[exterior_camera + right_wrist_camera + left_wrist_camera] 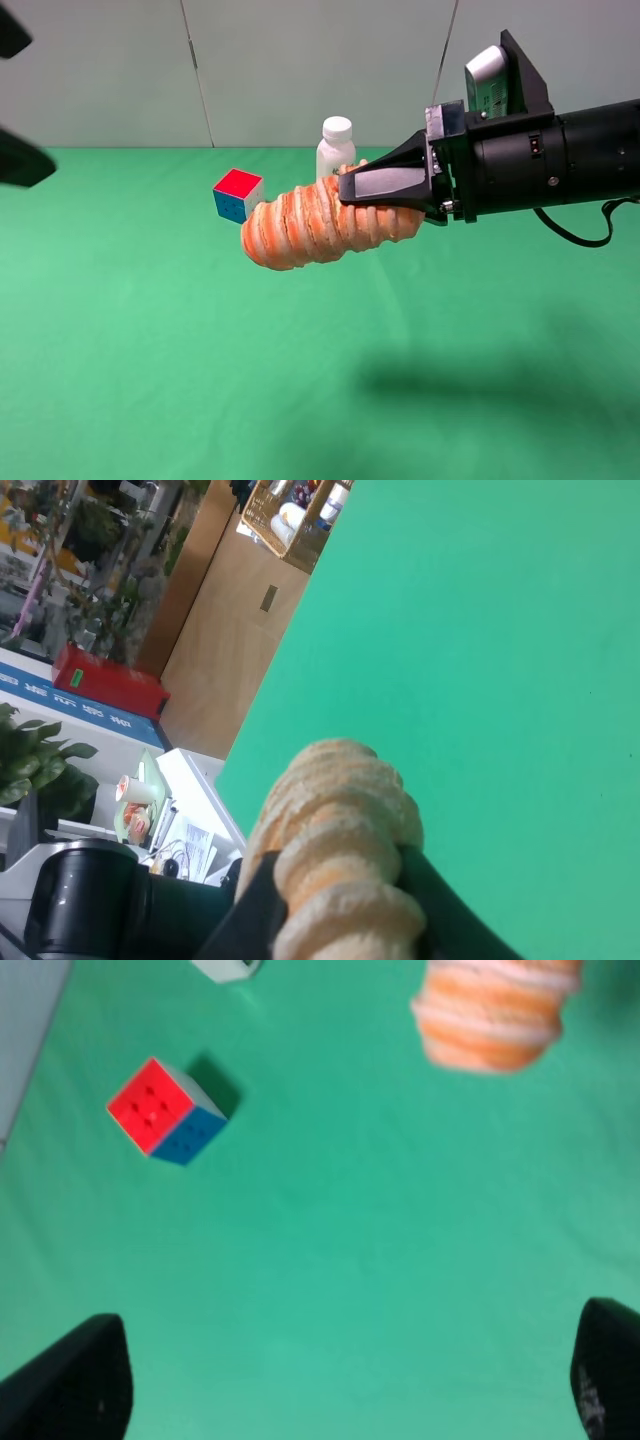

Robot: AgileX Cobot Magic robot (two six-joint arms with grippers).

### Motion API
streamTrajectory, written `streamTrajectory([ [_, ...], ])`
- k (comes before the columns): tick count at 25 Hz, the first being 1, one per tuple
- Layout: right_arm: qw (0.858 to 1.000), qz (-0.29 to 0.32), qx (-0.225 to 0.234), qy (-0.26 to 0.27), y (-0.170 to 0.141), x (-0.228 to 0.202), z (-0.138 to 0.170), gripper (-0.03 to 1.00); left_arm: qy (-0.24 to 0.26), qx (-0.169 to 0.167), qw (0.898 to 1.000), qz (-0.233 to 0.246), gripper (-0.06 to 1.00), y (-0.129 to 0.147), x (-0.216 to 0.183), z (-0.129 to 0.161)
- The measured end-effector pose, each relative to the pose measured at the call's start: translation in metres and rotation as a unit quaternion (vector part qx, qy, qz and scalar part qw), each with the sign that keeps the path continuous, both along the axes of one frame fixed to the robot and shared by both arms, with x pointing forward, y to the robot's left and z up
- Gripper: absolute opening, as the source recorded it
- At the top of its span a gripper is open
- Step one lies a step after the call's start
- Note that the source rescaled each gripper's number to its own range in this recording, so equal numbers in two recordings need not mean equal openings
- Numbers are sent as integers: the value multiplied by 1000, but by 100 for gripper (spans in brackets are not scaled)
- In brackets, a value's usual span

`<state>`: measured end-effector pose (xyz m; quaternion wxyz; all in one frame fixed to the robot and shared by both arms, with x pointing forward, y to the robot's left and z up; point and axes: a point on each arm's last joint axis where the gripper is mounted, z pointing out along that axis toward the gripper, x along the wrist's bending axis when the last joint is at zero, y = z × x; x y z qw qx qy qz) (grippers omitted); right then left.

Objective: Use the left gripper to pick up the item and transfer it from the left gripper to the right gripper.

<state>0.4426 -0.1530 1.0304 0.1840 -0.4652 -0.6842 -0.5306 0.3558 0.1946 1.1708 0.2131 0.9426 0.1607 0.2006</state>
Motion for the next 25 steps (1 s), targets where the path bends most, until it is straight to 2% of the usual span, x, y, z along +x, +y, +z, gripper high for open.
streamTrajectory([
  [3, 1000, 1, -3, 2, 0, 0, -1, 4, 4, -14, 1000, 18, 88, 15, -15, -10],
  [8, 1000, 2, -6, 3, 0, 0, -1, 4, 11, -58, 996, 68, 88, 45, -45, -32],
  [15, 1000, -6, -10, 1, -1, 1, -2, 4, 15, -149, 979, 137, 88, 85, -86, -63],
  [22, 1000, -14, -25, 5, -2, 2, -4, 2, 21, -235, 962, 139, 88, 109, -119, -97],
  [25, 999, -16, -32, 12, -3, 2, -6, 2, 34, -248, 958, 139, 88, 113, -127, -110],
])
